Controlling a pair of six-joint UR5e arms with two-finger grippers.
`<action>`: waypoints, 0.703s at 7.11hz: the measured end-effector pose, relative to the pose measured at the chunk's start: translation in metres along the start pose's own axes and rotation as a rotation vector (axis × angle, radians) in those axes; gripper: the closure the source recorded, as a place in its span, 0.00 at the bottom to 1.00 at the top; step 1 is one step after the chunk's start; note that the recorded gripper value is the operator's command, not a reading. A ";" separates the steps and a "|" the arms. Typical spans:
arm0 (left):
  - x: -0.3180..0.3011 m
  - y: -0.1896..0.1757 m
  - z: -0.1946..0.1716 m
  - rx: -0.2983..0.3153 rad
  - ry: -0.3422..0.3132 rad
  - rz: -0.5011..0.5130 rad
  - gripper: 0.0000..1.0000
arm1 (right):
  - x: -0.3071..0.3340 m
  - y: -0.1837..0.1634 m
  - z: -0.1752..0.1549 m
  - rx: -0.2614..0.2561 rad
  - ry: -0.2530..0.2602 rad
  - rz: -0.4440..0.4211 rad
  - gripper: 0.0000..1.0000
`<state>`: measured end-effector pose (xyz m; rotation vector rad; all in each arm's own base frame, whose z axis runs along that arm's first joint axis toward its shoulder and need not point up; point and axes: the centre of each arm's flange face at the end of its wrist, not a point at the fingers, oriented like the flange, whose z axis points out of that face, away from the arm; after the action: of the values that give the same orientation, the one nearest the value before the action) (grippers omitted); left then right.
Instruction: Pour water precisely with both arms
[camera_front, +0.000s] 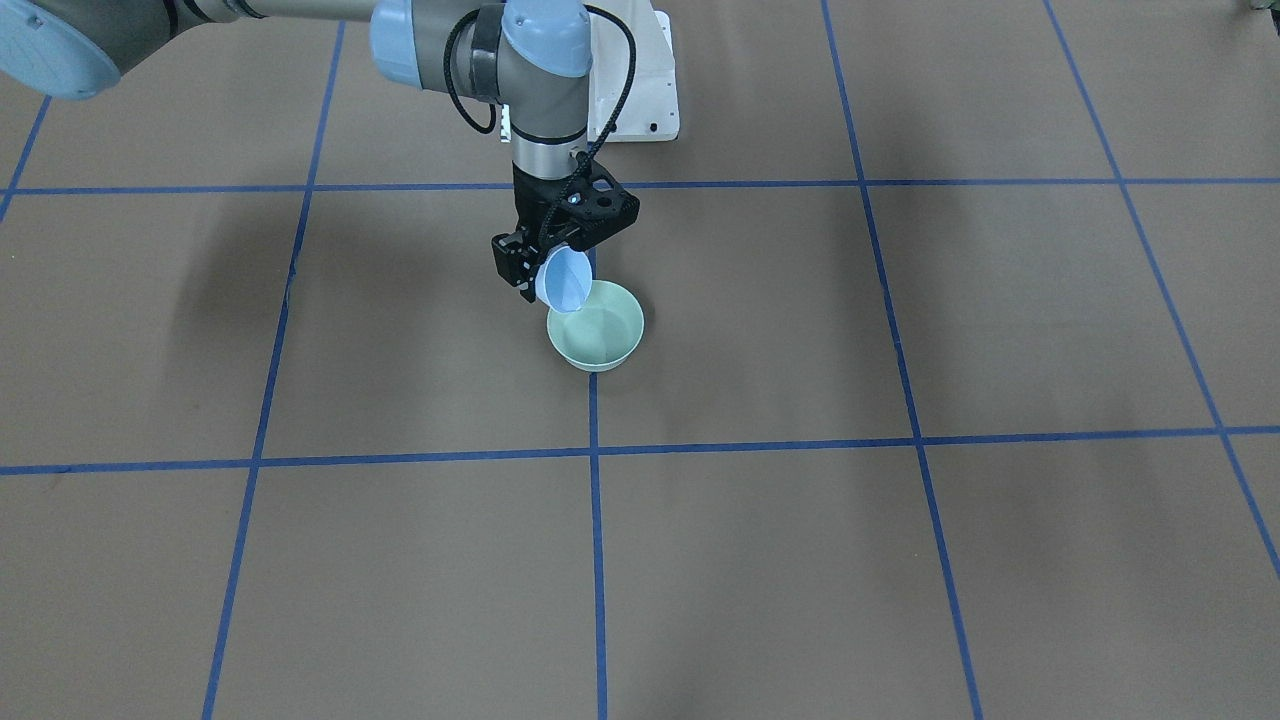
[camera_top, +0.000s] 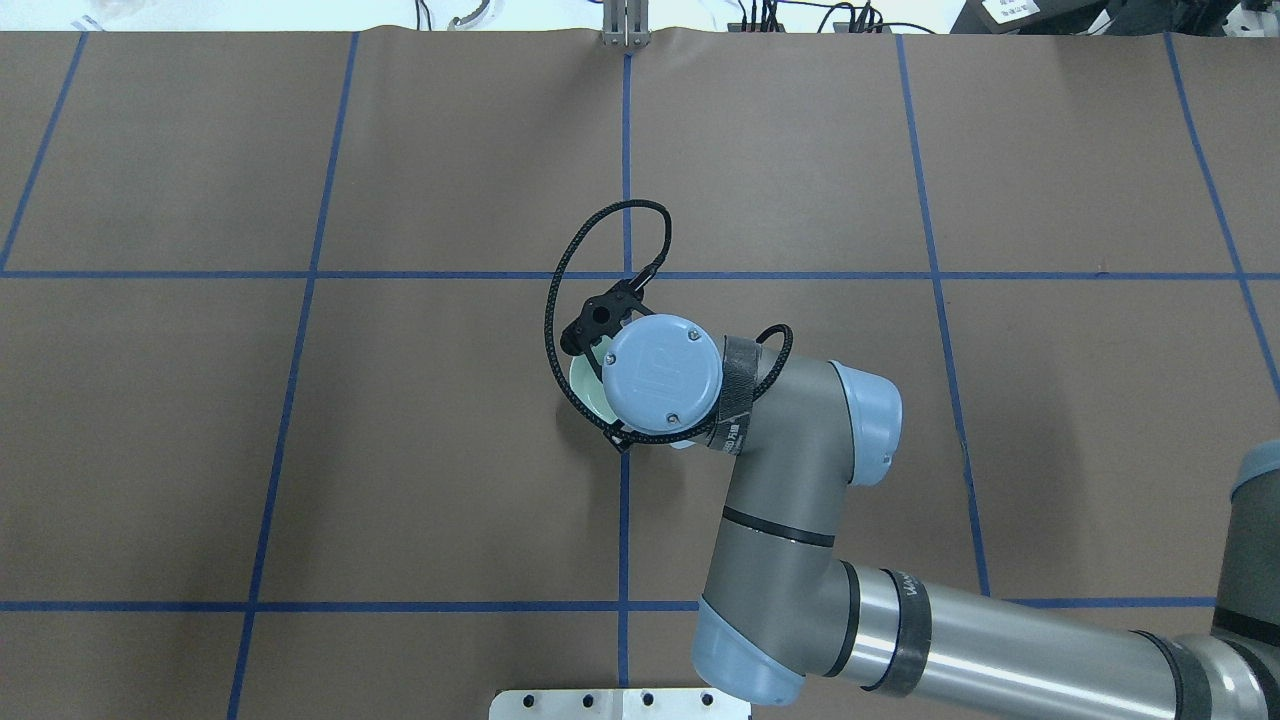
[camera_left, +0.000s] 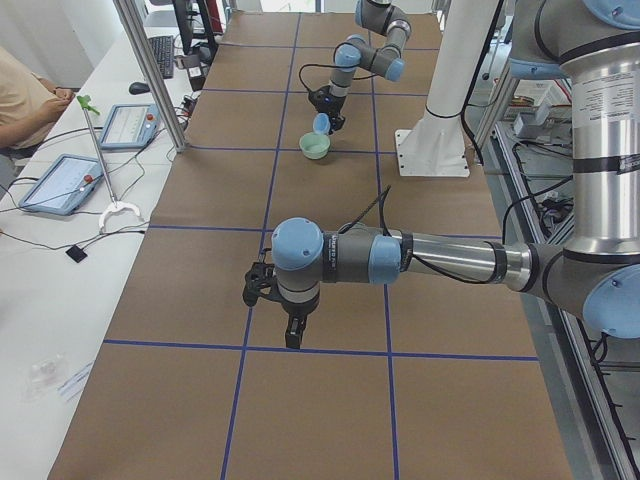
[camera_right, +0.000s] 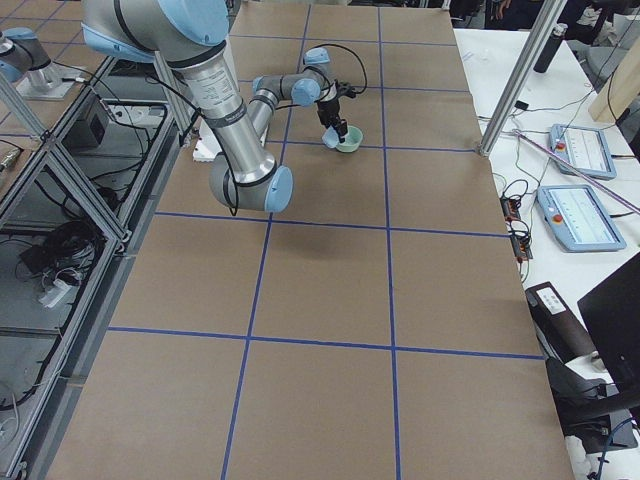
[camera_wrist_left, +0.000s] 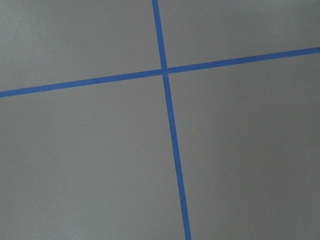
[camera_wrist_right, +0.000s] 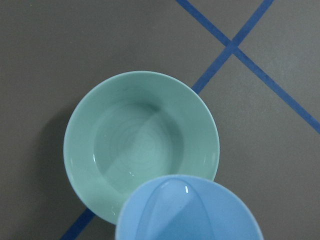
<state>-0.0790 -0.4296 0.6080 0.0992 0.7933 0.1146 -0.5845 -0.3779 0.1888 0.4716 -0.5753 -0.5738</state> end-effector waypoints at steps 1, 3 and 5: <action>-0.001 0.000 0.000 -0.001 0.000 -0.001 0.00 | -0.001 -0.002 -0.001 -0.016 0.005 -0.003 1.00; -0.001 0.000 0.000 -0.001 0.000 -0.002 0.00 | -0.005 -0.004 -0.005 -0.055 0.002 -0.007 1.00; -0.001 0.000 0.000 0.000 0.000 -0.001 0.00 | -0.006 -0.005 -0.005 -0.069 0.002 -0.008 1.00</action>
<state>-0.0793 -0.4300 0.6088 0.0981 0.7934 0.1134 -0.5878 -0.3763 0.1803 0.4095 -0.5501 -0.5994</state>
